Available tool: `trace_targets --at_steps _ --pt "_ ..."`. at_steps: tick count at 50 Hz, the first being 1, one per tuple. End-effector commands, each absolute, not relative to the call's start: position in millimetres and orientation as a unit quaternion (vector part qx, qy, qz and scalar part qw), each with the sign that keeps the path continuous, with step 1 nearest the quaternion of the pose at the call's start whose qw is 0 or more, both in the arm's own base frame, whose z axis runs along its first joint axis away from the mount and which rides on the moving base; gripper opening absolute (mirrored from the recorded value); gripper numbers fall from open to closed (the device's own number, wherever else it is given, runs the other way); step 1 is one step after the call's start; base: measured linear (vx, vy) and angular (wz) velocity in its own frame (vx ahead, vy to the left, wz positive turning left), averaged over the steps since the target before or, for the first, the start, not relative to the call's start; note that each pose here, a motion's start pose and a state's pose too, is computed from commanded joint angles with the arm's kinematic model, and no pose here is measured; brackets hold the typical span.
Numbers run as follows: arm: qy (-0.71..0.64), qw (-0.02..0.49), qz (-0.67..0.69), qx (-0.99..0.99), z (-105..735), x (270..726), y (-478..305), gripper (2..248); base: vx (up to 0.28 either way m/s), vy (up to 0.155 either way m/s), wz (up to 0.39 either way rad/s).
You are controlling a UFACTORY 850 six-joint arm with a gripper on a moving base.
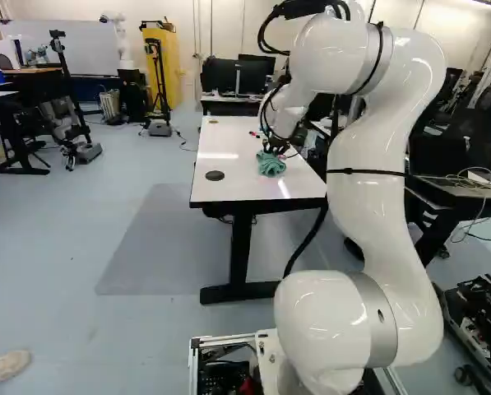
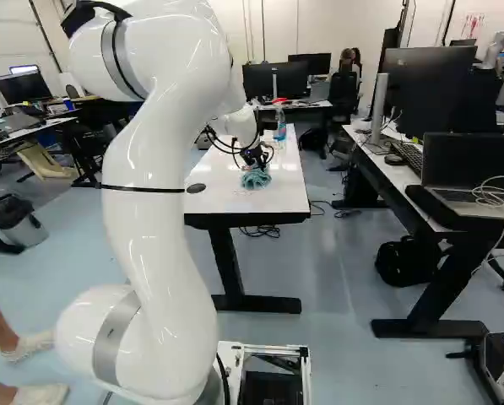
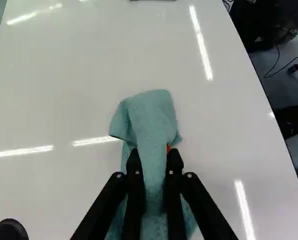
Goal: Clean the table with the green towel
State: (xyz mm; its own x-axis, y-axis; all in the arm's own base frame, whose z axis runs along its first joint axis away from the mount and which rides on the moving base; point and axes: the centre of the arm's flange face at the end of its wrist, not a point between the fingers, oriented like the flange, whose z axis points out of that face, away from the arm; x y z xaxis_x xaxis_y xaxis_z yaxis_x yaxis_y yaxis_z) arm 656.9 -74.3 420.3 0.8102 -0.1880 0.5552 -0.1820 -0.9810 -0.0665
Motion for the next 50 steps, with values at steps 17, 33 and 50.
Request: trace_targets --at_steps 17,33,50 --pt "0.104 0.003 -0.300 -0.948 436 646 -83 47 0.000 0.000 0.000" --pt "0.127 -0.001 -0.295 -0.947 456 620 -106 47 0.000 0.000 0.000" --pt "0.133 0.001 -0.273 -0.953 477 580 -107 47 0.000 0.000 0.000"
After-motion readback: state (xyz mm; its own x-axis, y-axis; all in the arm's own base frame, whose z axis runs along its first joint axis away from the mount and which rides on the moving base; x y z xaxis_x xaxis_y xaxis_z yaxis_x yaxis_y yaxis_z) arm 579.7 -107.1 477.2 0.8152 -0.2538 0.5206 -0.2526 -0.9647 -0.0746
